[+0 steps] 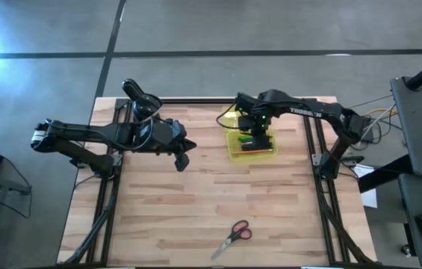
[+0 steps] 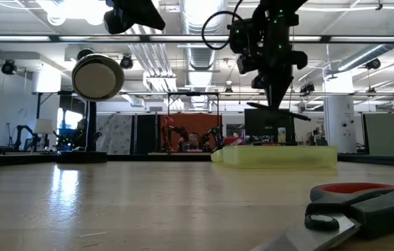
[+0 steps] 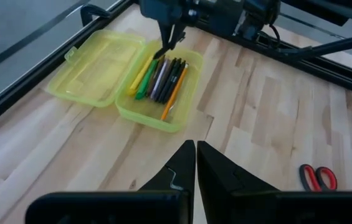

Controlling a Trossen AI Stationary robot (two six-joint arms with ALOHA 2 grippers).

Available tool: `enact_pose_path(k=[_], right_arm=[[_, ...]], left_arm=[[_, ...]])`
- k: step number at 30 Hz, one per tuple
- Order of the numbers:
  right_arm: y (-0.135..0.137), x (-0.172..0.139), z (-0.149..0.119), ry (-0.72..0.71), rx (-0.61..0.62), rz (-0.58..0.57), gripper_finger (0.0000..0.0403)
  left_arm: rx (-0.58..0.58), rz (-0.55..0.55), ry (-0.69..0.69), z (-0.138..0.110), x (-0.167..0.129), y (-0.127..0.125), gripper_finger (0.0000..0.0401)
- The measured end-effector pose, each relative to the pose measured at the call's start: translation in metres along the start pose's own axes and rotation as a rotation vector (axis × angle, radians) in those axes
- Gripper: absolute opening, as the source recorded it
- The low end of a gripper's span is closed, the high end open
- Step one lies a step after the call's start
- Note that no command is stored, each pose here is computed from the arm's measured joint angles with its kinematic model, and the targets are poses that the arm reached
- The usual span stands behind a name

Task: Pick & place school supplies into a supply box
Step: Put the black pen into the supply box

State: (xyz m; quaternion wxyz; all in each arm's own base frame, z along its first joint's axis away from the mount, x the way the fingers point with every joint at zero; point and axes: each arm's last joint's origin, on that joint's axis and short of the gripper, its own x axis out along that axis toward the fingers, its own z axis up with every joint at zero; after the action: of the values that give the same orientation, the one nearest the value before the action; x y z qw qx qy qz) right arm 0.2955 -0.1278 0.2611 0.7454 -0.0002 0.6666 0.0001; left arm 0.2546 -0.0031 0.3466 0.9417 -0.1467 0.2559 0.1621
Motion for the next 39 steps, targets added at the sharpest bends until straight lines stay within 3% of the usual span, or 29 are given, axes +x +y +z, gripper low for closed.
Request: enact_pose_path(k=[7,17,39], right_arm=[[-0.007,0.022,0.005,0.021,-0.013,0.011,0.0018],[-0.015,0.052,-0.009,0.032,-0.016,0.015,0.0018],[-0.010,0.076,-0.019,0.073,-0.061,0.082,0.0018]], left_arm=[[0.001,0.013,-0.004,0.000,0.000,0.000,0.0000],[-0.028,0.035,0.045,-0.005,0.000,0.002,0.0000],[-0.022,0.039,0.059,-0.007,-0.001,0.002,0.0000]])
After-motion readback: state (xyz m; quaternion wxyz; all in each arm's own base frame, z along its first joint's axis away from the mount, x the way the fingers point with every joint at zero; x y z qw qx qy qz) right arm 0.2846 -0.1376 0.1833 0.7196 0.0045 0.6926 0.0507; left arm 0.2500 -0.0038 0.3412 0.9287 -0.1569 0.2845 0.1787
